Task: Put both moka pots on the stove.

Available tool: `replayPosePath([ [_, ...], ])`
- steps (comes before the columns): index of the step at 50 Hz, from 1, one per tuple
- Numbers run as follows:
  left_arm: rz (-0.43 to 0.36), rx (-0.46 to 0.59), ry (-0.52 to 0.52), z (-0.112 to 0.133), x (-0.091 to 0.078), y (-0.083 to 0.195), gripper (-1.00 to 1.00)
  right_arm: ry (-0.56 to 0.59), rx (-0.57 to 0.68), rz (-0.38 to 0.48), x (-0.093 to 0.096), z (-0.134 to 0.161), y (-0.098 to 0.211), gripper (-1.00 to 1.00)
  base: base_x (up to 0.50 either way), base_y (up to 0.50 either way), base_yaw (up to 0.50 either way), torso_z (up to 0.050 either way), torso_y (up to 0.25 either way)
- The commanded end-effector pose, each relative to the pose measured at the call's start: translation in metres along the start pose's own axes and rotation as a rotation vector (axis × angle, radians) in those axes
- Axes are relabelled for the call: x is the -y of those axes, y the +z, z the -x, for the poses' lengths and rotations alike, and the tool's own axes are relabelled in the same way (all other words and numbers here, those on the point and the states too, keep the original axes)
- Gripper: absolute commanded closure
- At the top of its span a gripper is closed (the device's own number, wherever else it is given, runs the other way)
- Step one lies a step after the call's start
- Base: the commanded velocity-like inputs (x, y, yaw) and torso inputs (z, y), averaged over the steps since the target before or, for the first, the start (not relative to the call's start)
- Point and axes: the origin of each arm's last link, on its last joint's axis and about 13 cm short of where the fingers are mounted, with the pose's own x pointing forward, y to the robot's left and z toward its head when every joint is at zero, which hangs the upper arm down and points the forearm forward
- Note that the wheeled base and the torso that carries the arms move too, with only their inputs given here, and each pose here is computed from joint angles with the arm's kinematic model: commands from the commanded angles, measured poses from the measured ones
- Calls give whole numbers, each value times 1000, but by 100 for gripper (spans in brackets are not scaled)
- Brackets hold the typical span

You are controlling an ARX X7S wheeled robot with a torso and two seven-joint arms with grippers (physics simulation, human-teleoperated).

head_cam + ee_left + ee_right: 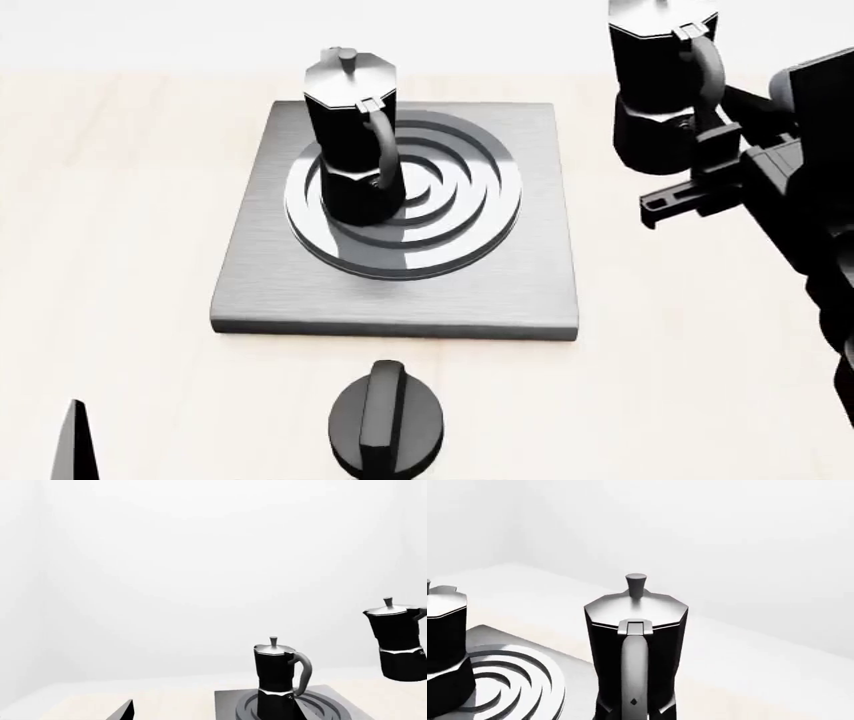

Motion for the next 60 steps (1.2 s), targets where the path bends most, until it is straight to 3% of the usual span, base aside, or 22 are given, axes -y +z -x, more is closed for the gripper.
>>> replayPosePath([
  [1,-1,0,3,0,-1,0,-100,65,62,-13,-10,-16,6,100,0,0,0,0,0],
  [22,1,0,11,0,-3,0,-100,93,155,-82,-40,-45,-7,100,0,0,0,0,1],
  [39,2,0,15,-1,-3,0,-100,44,265,-203,-85,-53,-28,100,0,0,0,0,1],
  [60,5,0,17,-1,-4,0,-100,93,259,-236,-115,-61,-33,100,0,0,0,0,1],
])
